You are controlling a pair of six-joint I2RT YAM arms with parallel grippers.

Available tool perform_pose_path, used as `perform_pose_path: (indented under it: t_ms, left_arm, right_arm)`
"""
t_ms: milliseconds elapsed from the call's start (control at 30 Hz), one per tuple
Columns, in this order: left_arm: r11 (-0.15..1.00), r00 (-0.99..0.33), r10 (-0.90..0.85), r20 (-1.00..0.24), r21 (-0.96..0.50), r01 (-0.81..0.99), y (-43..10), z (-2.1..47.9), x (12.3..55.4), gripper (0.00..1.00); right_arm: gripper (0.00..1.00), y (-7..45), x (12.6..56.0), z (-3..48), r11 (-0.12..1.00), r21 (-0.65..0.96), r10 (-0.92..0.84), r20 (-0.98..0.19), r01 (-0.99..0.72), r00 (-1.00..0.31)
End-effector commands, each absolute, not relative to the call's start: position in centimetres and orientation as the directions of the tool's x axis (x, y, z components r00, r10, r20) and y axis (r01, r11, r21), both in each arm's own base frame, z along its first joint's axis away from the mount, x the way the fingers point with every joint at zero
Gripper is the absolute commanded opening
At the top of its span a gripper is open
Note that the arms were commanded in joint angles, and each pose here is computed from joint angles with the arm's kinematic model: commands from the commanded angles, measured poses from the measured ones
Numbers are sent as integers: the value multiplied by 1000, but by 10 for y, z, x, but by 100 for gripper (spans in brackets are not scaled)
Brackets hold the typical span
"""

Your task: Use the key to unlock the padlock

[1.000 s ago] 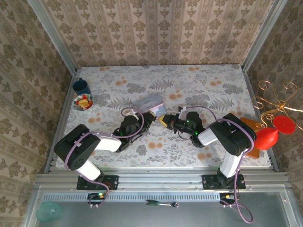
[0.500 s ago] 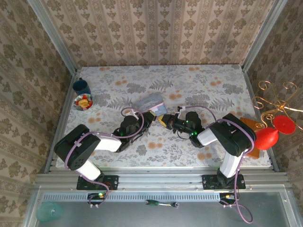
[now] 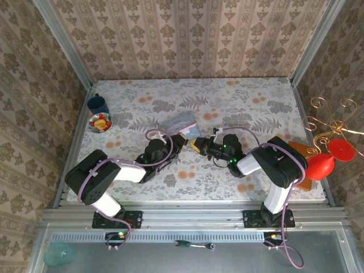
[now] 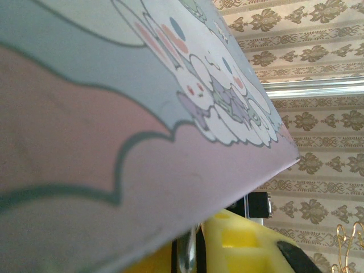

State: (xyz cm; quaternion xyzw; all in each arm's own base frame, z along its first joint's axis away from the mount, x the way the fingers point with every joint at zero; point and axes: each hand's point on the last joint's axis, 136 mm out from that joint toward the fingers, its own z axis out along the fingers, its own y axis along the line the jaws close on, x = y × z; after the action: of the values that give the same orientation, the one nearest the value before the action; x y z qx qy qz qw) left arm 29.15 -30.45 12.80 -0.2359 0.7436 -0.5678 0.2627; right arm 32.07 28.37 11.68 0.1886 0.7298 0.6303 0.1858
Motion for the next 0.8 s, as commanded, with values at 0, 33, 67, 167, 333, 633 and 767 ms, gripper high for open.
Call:
perform_pose_path:
  t_ms: [0,33,67,167,333,633,767]
  left_arm:
    - [127,-847,-516,-126,-989,70,-340,169,263,0]
    - [129,-848,-515,-127,-989,70,-340,168,263,0]
    - [127,-848,-515,-125,-989,68,-341,168,263,0]
    - [128,-849,-514,-124,-990,67,-341,168,264,0]
    - [129,-850,-513,-124,-989,66,-342,167,264,0]
    - [172,-825,-548,-140,-984,54,-327,158,265,0]
    - [195,-817,-555,-155,-979,53,-321,157,266,0]
  right_arm:
    - [0,302,321,168,48,993,482,-115,-105,-869]
    - [0,303,320,168,47,993,479,-115,-106,-870]
    - [0,304,319,168,47,993,476,-115,-105,-872]
    - [0,306,317,167,47,994,472,-112,-102,-875]
    - [0,309,317,165,50,994,468,-112,-101,-876]
    - [0,287,321,141,95,994,522,-89,-46,-848]
    - [0,281,319,130,112,993,536,-77,-19,-841]
